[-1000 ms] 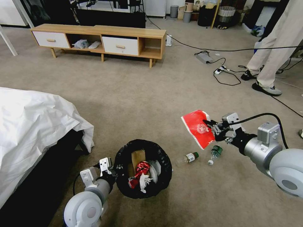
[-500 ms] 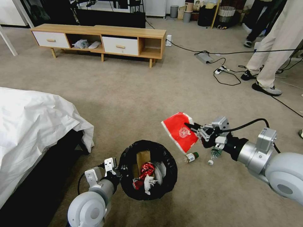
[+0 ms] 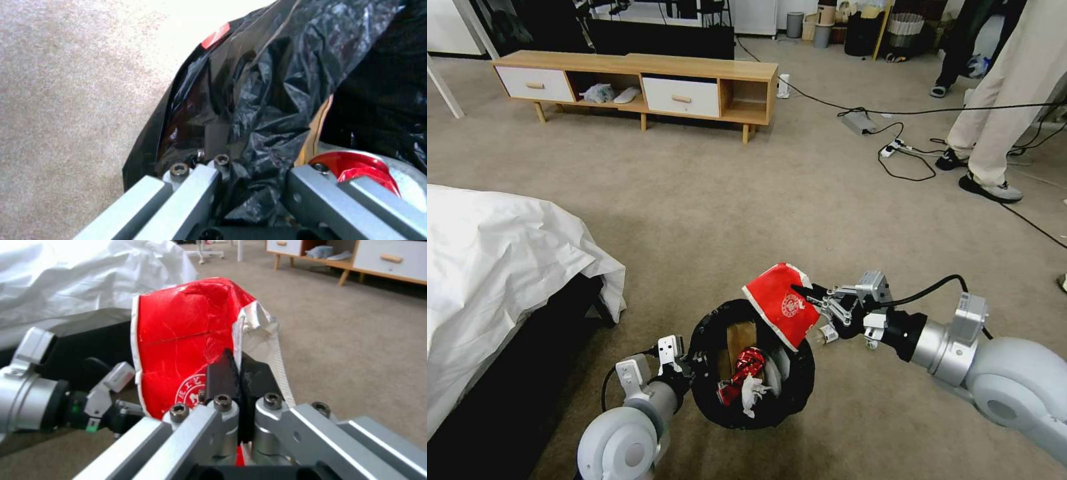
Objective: Pick up the trash bin and place the garbage on the floor into it.
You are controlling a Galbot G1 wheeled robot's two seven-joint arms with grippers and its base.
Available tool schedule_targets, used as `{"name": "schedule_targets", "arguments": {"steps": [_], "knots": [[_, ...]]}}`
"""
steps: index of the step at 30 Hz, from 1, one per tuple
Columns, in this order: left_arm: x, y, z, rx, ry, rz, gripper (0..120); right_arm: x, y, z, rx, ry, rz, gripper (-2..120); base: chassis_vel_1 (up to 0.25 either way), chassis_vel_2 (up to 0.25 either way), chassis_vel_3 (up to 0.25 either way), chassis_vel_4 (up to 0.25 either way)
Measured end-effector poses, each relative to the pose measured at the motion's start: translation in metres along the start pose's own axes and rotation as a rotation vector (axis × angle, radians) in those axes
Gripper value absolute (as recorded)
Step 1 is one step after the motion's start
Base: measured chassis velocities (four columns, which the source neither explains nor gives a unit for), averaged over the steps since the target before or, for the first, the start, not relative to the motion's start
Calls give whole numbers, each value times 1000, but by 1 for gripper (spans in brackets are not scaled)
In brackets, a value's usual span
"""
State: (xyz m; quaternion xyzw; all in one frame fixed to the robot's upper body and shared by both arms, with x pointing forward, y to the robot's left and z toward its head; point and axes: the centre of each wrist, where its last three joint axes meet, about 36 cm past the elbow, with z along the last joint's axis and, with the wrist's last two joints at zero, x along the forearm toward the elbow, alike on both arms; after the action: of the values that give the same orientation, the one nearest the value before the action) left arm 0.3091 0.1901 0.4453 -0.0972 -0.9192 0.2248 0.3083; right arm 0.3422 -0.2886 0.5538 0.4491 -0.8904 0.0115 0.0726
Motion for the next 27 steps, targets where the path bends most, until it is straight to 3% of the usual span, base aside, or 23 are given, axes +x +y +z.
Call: {"name": "schedule_targets", "arguments": {"steps": [27], "knots": [[-2,-18,11,4,34,69,0,-10,2,37,19,32,-145,0,0,0,0,0]]}}
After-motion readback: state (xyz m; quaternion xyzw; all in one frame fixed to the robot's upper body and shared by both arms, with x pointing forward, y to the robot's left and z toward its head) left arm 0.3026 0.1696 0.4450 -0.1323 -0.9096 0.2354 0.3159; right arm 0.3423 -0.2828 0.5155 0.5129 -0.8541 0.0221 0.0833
